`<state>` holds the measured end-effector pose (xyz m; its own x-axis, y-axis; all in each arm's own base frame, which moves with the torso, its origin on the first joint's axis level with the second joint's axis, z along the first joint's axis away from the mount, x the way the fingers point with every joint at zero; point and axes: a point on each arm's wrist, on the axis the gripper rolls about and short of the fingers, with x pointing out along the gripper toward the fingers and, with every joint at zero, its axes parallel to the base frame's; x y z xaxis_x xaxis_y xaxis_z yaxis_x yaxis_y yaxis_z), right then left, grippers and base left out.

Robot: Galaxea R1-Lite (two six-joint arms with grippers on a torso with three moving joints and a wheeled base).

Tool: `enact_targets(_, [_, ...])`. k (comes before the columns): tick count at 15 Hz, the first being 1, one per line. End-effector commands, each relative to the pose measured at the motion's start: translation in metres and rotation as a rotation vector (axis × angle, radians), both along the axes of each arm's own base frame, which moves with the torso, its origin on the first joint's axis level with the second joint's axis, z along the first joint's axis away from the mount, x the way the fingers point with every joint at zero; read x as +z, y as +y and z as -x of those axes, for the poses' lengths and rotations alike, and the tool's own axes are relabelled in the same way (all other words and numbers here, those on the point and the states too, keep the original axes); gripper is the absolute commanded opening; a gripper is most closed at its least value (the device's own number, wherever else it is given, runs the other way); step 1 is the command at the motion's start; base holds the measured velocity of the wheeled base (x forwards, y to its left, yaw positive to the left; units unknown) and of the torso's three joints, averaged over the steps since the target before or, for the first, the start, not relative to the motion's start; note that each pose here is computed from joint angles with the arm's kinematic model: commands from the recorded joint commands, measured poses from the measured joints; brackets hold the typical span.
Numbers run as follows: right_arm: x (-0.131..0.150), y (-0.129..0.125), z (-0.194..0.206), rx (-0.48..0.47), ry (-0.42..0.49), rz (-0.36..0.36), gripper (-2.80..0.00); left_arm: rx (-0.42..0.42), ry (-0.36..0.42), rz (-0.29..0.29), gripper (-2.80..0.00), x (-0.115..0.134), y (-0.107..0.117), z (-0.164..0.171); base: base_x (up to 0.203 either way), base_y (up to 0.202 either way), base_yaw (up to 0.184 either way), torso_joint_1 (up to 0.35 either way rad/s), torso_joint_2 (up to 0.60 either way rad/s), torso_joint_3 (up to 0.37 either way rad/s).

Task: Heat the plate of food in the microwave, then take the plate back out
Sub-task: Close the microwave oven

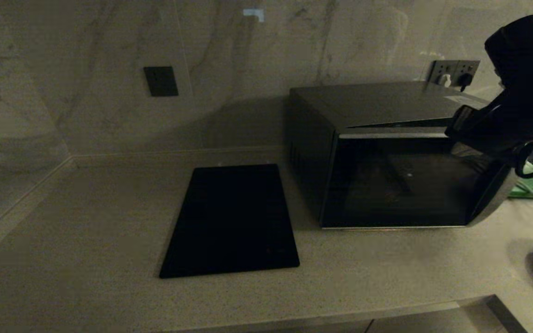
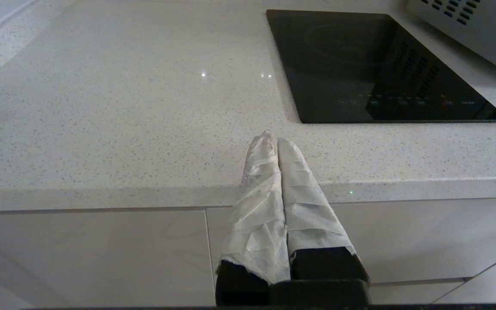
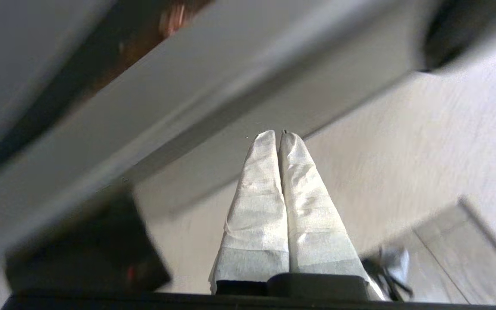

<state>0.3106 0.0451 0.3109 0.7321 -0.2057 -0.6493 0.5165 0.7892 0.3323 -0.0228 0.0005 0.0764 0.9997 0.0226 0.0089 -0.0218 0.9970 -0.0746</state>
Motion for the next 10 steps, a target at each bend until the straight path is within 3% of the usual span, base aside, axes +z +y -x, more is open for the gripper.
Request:
enact_targets(1, [-0.003, -0.014, -0.02, -0.041, -0.041, 0.008, -2.8, 0.0, 0.001, 0.001, -2.8, 0.0, 0.0, 0.0, 0.0, 0.0, 0.0, 0.0, 0.0, 0.0])
enact_targets(6, [0.001, -0.019, -0.038, -0.012, -0.168, -0.032, -2.8, 0.0, 0.001, 0.001, -2.8, 0.0, 0.0, 0.0, 0.0, 0.0, 0.0, 0.0, 0.0, 0.0])
enact_targets(10, [-0.002, -0.025, -0.046, 0.034, -0.181, -0.11, -2.8, 0.0, 0.001, 0.001, -2.8, 0.0, 0.0, 0.0, 0.0, 0.0, 0.0, 0.0, 0.0, 0.0])
